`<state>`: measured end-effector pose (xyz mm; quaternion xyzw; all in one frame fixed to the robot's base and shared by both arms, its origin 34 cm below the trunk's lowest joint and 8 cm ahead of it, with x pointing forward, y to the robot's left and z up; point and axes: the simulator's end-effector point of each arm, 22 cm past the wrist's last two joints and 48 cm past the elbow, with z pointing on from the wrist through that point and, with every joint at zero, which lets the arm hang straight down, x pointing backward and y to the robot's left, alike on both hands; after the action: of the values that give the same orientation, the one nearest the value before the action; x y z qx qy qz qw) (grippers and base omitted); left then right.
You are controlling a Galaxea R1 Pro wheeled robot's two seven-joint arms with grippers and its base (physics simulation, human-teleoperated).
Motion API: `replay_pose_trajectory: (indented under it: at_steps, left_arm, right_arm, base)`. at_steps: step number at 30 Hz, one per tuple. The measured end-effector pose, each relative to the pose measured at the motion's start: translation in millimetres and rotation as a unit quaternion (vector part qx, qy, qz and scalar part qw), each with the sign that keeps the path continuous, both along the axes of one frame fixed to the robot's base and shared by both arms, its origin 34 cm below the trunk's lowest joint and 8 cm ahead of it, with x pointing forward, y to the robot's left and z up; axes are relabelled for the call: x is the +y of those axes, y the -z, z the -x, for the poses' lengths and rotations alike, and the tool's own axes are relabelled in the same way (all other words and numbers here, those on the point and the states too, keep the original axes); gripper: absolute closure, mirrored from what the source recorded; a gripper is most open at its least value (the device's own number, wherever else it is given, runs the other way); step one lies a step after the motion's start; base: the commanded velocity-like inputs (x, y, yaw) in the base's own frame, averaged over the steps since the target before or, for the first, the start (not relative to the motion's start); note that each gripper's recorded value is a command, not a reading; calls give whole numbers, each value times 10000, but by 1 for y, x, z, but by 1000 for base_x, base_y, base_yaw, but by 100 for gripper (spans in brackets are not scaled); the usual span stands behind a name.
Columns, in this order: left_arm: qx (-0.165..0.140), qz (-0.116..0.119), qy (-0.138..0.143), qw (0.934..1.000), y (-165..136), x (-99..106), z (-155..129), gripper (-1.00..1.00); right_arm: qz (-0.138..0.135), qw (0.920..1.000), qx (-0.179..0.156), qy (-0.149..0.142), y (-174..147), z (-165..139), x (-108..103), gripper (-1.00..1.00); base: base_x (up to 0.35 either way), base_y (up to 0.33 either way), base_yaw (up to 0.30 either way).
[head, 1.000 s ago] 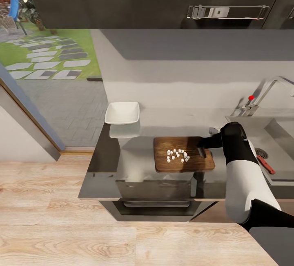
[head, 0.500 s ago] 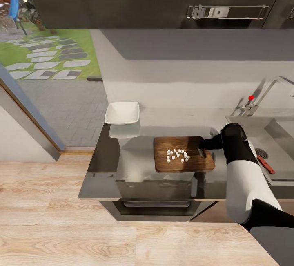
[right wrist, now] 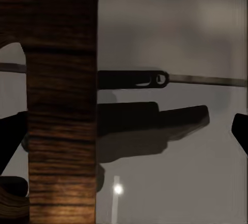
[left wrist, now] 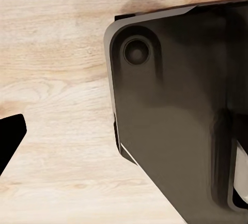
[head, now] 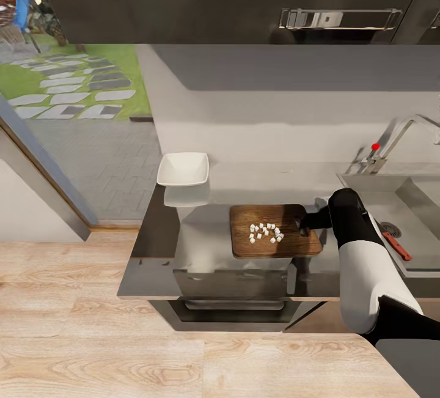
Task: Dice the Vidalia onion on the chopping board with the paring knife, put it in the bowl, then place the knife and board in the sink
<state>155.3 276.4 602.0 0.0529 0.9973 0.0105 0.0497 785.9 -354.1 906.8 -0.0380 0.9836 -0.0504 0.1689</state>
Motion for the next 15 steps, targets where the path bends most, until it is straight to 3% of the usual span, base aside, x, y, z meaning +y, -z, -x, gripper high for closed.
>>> replay_pose_trajectory:
  at_steps: [15]
  left_arm:
    - [-1,0,0,10000,0,0,0,-100]
  right_arm:
    - [28,10000,-26,-19,0,-1,-1,-100]
  base:
    - [0,0,0]
